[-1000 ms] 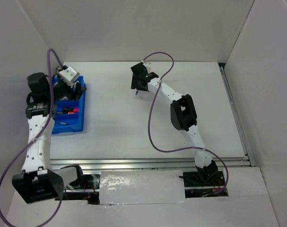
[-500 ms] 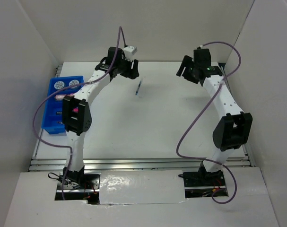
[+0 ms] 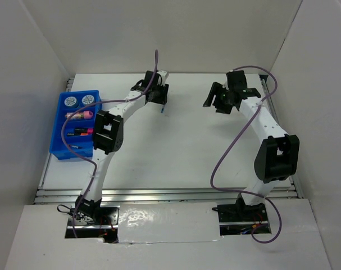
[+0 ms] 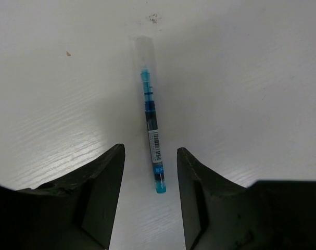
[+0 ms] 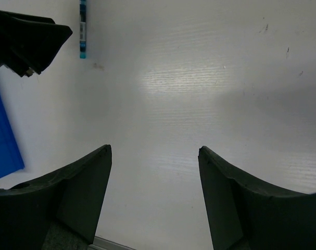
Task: Sort the stationery into containers
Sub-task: Pick up the pen from the center of the board, then place the pen in the storage box, then reset both arms
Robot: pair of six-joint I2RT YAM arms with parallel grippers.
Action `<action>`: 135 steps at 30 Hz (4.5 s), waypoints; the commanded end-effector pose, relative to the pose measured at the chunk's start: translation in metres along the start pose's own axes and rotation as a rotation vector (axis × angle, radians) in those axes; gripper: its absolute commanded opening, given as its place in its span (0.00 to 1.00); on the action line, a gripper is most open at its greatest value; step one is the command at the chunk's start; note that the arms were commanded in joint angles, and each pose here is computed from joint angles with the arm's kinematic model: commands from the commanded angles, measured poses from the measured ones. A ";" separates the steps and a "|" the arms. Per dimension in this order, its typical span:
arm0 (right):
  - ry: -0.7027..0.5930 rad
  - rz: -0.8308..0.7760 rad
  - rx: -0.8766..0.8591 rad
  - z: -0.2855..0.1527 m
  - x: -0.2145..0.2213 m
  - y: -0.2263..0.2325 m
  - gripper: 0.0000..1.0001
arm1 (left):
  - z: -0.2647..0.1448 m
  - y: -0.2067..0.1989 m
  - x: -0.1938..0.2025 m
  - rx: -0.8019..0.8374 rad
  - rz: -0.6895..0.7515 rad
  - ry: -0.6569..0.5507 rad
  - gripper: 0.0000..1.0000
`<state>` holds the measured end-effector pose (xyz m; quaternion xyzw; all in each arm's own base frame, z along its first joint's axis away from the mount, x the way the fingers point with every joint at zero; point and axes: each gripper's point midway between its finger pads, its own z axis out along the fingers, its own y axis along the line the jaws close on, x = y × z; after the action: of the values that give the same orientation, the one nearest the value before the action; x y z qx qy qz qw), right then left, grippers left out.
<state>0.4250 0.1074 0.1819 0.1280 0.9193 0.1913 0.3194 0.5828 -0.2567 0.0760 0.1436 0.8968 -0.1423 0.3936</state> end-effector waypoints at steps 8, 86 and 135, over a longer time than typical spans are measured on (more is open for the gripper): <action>-0.039 -0.014 -0.057 -0.018 -0.016 0.011 0.75 | 0.030 0.000 0.001 -0.005 0.002 -0.035 0.55; 0.040 -0.176 -0.185 -0.019 0.022 0.055 0.69 | -0.378 0.235 0.198 0.394 1.119 0.332 0.00; -0.093 -0.368 -0.039 -0.067 -0.010 -0.010 1.00 | -0.280 -0.021 -0.038 0.262 0.257 -0.173 0.99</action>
<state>0.3984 0.1059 0.2196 -0.0392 0.9098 0.1807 0.3716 0.3942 -0.1546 0.2922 0.4296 0.7615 -0.1717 0.4540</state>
